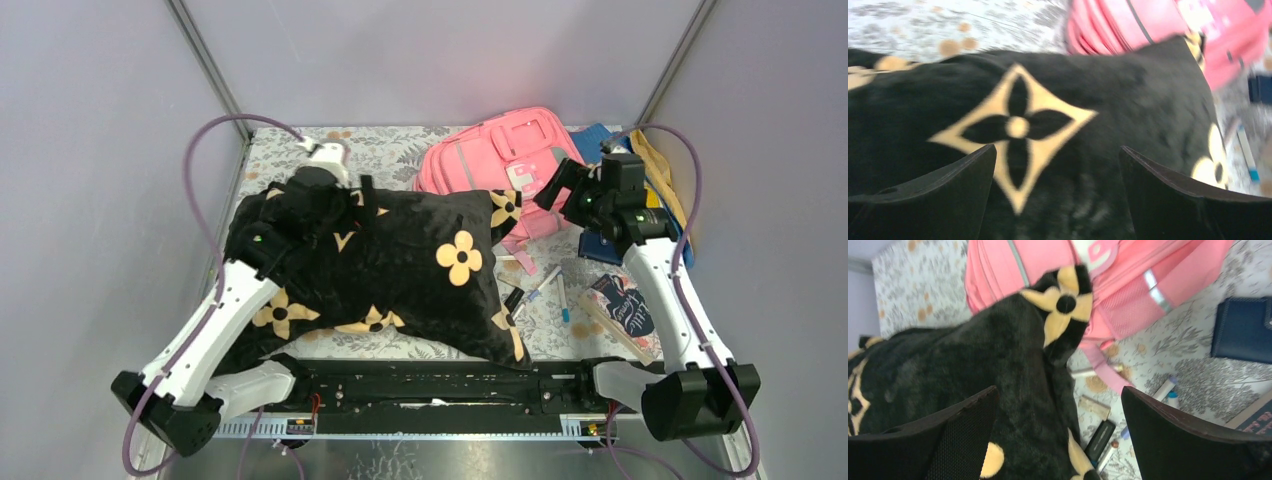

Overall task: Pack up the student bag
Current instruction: Move the distractor to the center of the board.

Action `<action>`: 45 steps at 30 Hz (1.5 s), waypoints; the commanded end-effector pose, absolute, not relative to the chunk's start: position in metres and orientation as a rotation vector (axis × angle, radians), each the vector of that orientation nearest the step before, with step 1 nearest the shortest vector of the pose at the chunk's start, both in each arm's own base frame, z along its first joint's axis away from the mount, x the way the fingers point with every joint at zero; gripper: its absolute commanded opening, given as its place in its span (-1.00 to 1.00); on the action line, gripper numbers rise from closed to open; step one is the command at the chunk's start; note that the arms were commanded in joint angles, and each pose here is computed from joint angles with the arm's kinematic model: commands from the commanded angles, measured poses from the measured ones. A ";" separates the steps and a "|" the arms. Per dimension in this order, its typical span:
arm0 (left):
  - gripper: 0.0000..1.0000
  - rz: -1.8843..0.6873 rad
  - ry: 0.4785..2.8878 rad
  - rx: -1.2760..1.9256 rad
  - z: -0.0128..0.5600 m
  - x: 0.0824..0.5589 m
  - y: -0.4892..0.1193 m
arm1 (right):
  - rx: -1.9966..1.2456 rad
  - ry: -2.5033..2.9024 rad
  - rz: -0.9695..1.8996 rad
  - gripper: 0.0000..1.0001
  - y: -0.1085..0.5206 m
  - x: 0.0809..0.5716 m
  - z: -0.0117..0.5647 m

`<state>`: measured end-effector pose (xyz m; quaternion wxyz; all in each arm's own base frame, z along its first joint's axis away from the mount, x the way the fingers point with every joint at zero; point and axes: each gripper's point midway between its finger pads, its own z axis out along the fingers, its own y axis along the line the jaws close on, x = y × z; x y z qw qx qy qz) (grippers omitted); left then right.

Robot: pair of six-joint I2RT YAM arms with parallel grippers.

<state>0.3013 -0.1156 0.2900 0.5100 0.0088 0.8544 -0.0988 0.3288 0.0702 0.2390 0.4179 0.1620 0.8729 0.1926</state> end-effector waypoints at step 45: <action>0.97 -0.348 1.970 0.381 0.341 0.267 -0.179 | -0.350 2.415 0.778 0.99 0.419 0.361 0.185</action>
